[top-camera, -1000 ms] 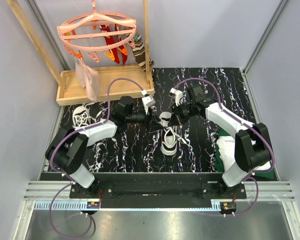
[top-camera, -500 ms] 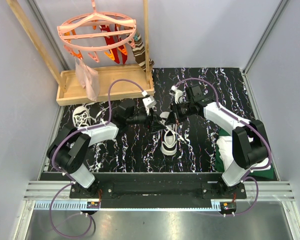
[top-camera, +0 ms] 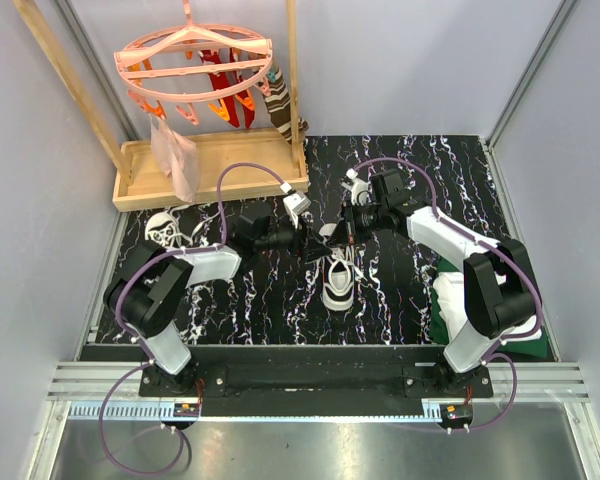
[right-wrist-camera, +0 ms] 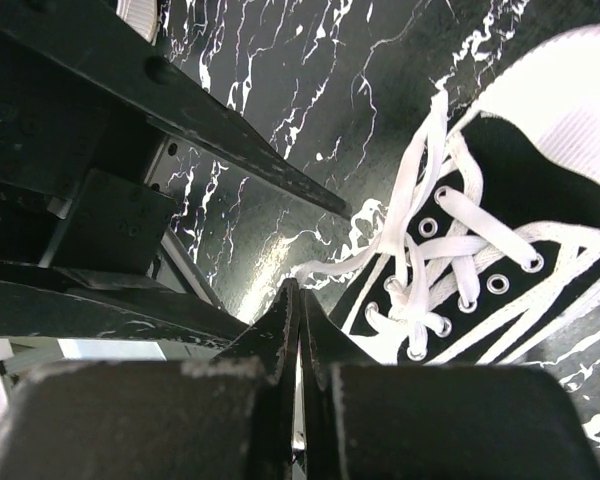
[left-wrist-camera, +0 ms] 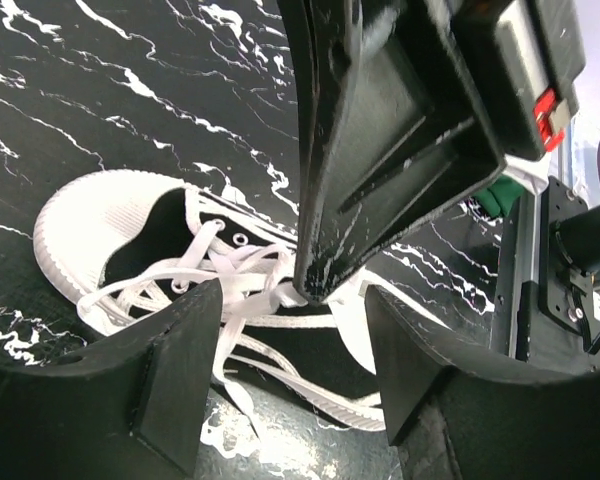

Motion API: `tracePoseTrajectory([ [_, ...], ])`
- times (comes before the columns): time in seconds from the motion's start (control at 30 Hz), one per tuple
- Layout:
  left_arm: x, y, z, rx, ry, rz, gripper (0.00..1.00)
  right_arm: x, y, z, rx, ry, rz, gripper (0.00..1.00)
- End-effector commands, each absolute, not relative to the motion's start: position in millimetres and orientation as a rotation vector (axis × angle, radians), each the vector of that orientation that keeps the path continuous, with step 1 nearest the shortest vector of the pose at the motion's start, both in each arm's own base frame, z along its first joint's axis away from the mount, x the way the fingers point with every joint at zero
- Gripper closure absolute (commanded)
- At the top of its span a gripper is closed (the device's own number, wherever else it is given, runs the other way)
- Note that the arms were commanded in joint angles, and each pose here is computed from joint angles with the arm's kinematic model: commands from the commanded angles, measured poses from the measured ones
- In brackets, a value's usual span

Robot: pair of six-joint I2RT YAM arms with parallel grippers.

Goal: Tie the shoes

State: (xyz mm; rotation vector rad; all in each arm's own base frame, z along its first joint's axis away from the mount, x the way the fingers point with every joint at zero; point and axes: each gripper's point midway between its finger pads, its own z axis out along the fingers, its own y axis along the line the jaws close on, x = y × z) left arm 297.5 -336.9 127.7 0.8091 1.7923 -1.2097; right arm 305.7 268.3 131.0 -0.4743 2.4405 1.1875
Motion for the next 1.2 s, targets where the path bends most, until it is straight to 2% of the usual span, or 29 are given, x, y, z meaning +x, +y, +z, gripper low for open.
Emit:
tracePoseTrajectory([
  [0.0, 310.0, -343.1, 146.2, 0.763, 1.702, -1.201, 0.41, 308.4, 272.6, 139.7, -0.45, 2.405, 1.205, 1.0],
  [0.13, 308.9, -347.5, 146.1, 0.763, 1.703, -1.228, 0.48, 310.4, 273.6, 138.3, -0.422, 2.41, 1.214, 1.0],
  [0.43, 308.7, -347.6, 140.6, 0.746, 1.722, -1.229, 0.5, 315.1, 271.5, 138.6, -0.361, 2.418, 1.225, 1.0],
  [0.6, 313.0, -347.6, 136.2, 0.728, 1.752, -1.21, 0.59, 317.2, 268.7, 139.1, -0.324, 2.421, 1.227, 1.0],
  [0.87, 314.2, -345.5, 130.9, 0.734, 1.791, -1.175, 0.68, 318.5, 265.1, 138.3, -0.29, 2.426, 1.24, 1.0],
  [1.03, 310.6, -343.9, 130.1, 0.761, 1.791, -1.169, 0.92, 318.4, 262.9, 136.9, -0.28, 2.429, 1.247, 1.0],
  [1.17, 307.9, -342.6, 129.3, 0.789, 1.789, -1.164, 1.0, 318.2, 261.7, 136.2, -0.276, 2.43, 1.248, 1.0],
])
